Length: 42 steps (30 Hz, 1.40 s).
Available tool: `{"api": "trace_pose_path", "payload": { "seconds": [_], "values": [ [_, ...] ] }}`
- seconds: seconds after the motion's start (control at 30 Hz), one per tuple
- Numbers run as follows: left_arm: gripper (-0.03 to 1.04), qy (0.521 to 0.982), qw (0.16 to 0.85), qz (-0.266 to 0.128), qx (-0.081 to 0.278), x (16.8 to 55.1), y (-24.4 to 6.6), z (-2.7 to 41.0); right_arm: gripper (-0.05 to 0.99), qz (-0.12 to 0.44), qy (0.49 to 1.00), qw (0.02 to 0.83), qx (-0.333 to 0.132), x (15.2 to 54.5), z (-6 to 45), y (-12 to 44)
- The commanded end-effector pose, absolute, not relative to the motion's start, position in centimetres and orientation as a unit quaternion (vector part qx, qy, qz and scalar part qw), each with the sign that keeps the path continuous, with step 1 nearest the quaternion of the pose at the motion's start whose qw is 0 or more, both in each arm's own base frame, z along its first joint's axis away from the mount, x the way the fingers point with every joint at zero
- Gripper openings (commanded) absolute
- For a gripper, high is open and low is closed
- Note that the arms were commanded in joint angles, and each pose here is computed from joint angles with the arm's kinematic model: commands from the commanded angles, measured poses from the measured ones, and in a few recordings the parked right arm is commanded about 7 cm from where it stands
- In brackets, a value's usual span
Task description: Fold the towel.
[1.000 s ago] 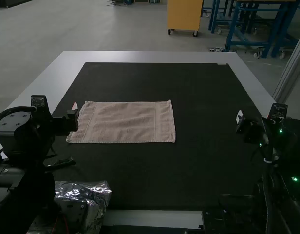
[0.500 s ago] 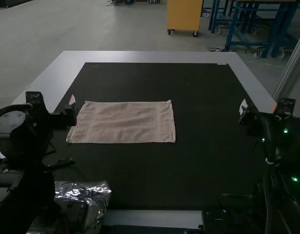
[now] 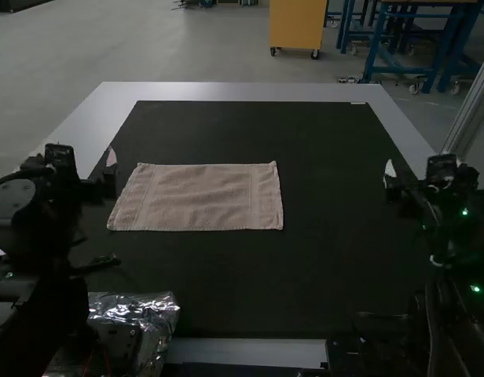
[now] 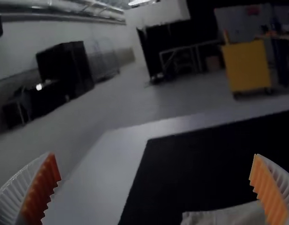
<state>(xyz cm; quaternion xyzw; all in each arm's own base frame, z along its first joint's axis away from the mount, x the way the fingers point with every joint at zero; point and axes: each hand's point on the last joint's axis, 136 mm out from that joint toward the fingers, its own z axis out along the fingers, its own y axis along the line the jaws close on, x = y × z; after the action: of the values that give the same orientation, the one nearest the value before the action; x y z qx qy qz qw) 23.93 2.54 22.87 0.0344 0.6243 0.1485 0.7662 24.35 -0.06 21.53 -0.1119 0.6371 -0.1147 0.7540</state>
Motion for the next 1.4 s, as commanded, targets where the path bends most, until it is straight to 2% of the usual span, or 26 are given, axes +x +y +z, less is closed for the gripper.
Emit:
{"api": "trace_pose_path", "payload": {
  "seconds": [0.0, 0.1, 0.27, 0.37, 0.47, 0.67, 0.87, 1.1, 1.37],
  "values": [
    [0.95, 0.59, 0.786, 0.183, 0.039, 23.3, 3.0, 24.8, 0.91, -0.114, 0.592, 0.784, -0.149, 23.8, 23.7, 1.3],
    [0.94, 0.567, 0.802, 0.186, 0.034, 22.5, 3.0, 27.3, 0.91, -0.101, 0.567, 0.807, -0.134, 23.0, 26.8, 1.3],
    [0.94, 0.559, 0.807, 0.189, 0.027, 22.0, 3.1, 32.1, 0.91, -0.049, 0.595, 0.797, -0.088, 24.6, 31.1, 0.9],
    [0.94, 0.584, 0.787, 0.196, 0.017, 23.8, 3.8, 33.8, 0.91, -0.009, 0.629, 0.775, -0.055, 27.7, 33.1, 0.5],
    [0.95, 0.638, 0.747, 0.185, -0.002, 26.9, 4.5, 33.5, 0.91, 0.022, 0.672, 0.739, -0.04, 31.3, 33.3, 0.5],
    [0.95, 0.744, 0.648, 0.157, -0.049, 32.0, 6.4, 30.1, 0.91, 0.085, 0.77, 0.631, -0.05, 36.7, 28.6, 2.3],
    [0.95, 0.821, 0.542, 0.166, -0.072, 34.4, 9.0, 24.2, 0.91, 0.126, 0.858, 0.494, -0.066, 37.5, 19.8, 5.1],
    [0.96, 0.868, 0.466, 0.151, -0.079, 35.6, 10.7, 18.2, 0.91, 0.148, 0.889, 0.418, -0.111, 36.3, 14.4, 10.7],
    [0.96, 0.895, 0.426, 0.121, -0.062, 37.3, 10.1, 13.5, 0.9, 0.168, 0.887, 0.404, -0.147, 36.7, 12.2, 14.7]
  ]
}}
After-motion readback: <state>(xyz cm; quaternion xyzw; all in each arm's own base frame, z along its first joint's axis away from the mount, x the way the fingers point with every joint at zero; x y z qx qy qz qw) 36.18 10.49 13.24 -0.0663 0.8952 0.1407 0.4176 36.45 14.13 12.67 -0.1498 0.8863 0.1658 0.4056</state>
